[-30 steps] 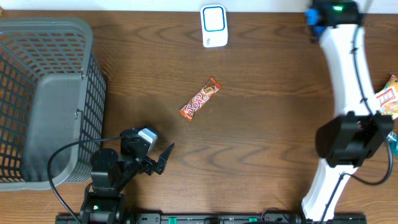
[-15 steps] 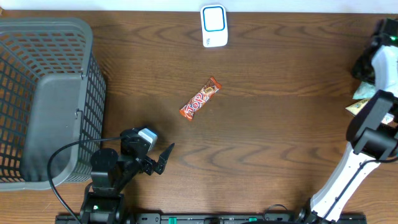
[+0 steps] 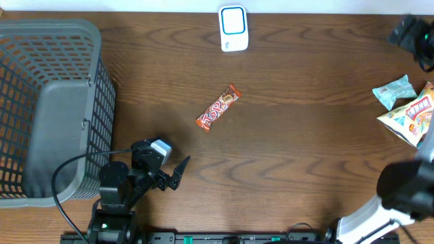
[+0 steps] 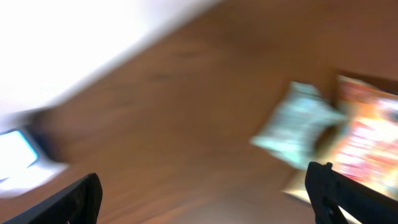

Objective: Scan the item barcode
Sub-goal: 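Reach the right gripper back to the red chocolate bar, then grasp the red chocolate bar with the right gripper and lift it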

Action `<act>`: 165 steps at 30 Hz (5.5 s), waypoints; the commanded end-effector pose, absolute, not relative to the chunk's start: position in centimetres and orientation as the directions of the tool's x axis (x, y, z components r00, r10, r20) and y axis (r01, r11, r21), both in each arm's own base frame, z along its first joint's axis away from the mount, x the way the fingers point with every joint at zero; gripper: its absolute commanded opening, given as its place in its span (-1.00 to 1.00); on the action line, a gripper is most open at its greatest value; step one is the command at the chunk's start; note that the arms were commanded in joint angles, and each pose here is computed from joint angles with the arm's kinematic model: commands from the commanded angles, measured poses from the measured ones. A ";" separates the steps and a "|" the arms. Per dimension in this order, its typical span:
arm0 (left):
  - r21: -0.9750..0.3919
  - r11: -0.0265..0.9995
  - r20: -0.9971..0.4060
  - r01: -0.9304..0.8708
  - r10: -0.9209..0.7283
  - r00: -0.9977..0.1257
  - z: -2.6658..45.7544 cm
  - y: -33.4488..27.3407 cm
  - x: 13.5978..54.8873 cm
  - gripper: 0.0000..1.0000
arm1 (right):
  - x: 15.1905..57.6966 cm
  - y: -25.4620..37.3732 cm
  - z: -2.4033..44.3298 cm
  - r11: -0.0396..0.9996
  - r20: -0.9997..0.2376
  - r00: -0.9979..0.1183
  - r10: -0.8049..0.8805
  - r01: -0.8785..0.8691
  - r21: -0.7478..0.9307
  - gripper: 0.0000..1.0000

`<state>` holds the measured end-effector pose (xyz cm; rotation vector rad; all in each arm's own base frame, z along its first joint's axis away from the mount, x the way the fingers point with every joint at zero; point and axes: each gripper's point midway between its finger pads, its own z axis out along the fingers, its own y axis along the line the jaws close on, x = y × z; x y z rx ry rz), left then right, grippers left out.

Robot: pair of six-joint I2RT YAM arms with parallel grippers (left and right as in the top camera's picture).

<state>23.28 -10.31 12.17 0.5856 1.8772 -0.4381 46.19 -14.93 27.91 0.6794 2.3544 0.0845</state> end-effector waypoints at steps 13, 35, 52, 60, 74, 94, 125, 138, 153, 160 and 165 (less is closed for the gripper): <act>-0.032 0.818 -0.933 0.575 0.183 -0.311 12.2 -10.2 23.3 0.96 | 42.8 20.1 18.5 0.830 -0.253 -0.968 -0.006 -0.146 0.538 0.81; -0.032 0.818 -0.933 0.575 0.183 -0.311 12.2 -10.2 23.3 0.96 | 44.7 36.4 9.0 0.894 -0.380 -0.907 0.181 -0.009 0.447 -0.49; -0.032 0.818 -0.933 0.575 0.183 -0.311 12.2 -10.2 23.3 0.96 | 42.7 35.9 -0.9 0.950 -0.273 -0.949 0.155 0.067 0.306 -0.98; -0.032 0.818 -0.933 0.575 0.183 -0.311 12.2 -10.2 23.3 0.95 | 40.1 29.0 -2.6 0.989 -0.200 -0.968 0.150 0.150 0.018 -0.97; -0.032 0.818 -0.933 0.575 0.183 -0.311 12.2 -10.2 23.3 0.96 | 36.1 19.6 -0.6 0.920 -0.074 -0.968 0.241 0.252 -0.301 -0.97; -0.032 0.818 -0.933 0.575 0.183 -0.311 12.2 -10.2 23.3 0.96 | 37.5 22.5 9.3 0.995 -0.200 -0.979 0.026 0.044 -0.089 -0.32; -0.032 0.818 -0.933 0.575 0.183 -0.311 12.2 -10.2 23.3 0.96 | 39.7 20.3 2.5 0.664 -0.104 -0.673 -0.732 -0.671 -0.331 0.37; -0.032 0.818 -0.933 0.575 0.183 -0.311 12.2 -10.2 23.3 0.96 | 38.9 18.4 -1.7 0.640 -0.096 -0.652 -0.752 -0.688 -0.342 0.04; -0.031 0.818 -0.933 0.575 0.183 -0.311 12.2 -10.2 23.3 0.95 | 34.4 17.2 -5.5 0.603 -0.035 -0.603 -0.797 -0.789 -0.122 -0.65; -0.032 0.818 -0.933 0.575 0.183 -0.311 12.2 -10.2 23.3 0.96 | 33.7 18.4 -5.2 0.637 -0.067 -0.634 -0.770 -0.770 -0.035 -0.98; -0.032 0.818 -0.933 0.575 0.183 -0.311 12.2 -10.2 23.3 0.96 | 32.1 22.6 -1.3 0.617 -0.153 -0.679 -0.718 -0.723 0.311 -0.98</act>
